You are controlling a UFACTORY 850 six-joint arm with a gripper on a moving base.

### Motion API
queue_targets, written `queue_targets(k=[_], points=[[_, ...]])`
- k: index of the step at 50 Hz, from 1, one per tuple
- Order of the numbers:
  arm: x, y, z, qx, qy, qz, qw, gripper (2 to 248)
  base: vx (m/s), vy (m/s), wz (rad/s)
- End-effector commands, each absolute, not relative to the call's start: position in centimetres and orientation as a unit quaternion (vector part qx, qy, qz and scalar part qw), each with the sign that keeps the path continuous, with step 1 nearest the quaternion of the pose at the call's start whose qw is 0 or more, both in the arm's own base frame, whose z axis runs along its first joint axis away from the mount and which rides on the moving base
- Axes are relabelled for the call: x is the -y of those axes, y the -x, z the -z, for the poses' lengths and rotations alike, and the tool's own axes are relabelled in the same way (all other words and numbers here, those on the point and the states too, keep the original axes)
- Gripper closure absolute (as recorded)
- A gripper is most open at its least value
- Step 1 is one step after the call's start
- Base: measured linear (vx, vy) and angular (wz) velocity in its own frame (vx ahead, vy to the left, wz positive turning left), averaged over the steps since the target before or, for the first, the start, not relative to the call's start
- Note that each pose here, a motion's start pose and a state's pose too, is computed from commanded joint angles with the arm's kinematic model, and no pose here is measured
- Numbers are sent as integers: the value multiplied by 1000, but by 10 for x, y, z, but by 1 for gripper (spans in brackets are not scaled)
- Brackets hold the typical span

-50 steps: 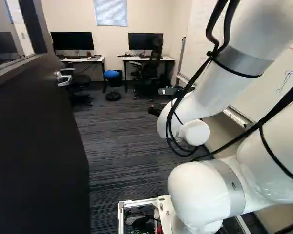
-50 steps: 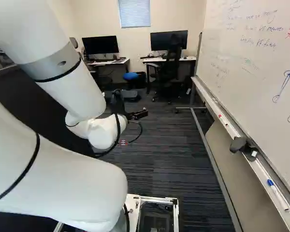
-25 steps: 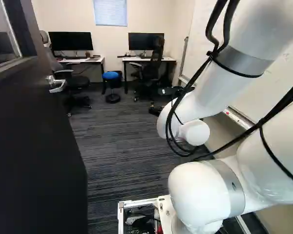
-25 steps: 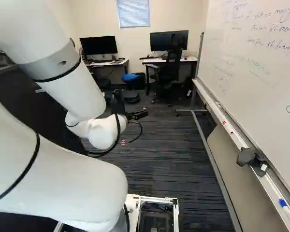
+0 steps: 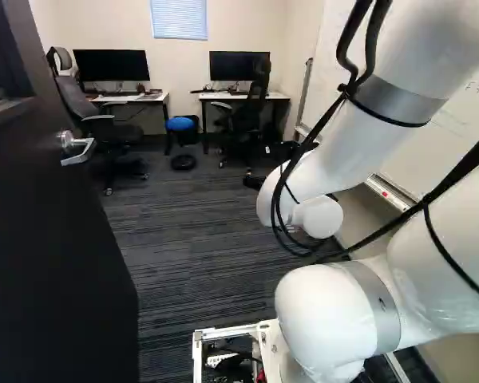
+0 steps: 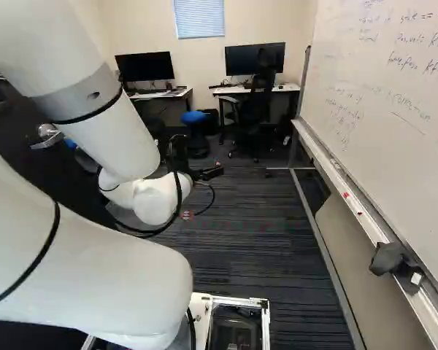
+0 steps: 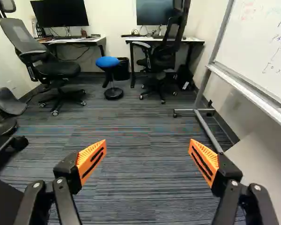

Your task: Open the door and move inside

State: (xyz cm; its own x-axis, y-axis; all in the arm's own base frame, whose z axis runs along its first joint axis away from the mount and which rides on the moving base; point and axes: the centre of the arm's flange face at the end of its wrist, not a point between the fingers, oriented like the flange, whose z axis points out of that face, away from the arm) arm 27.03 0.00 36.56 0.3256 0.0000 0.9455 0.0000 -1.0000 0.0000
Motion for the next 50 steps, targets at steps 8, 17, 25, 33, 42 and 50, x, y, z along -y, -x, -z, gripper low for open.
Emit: queue_targets(k=[8,17,25,33,42,50], points=[[0,-270,-366,0,-814,-581,0,3,174,2,-15],[0,-270,-366,0,-814,-581,0,3,178,0,-15],[0,-270,-366,0,-814,-581,0,3,179,2,-9],[0,-270,-366,0,-814,-581,0,3,177,3,-13],[0,-270,-366,0,-814,-581,0,3,172,0,-12],[0,-270,-366,0,-814,-581,0,3,176,1,-12]])
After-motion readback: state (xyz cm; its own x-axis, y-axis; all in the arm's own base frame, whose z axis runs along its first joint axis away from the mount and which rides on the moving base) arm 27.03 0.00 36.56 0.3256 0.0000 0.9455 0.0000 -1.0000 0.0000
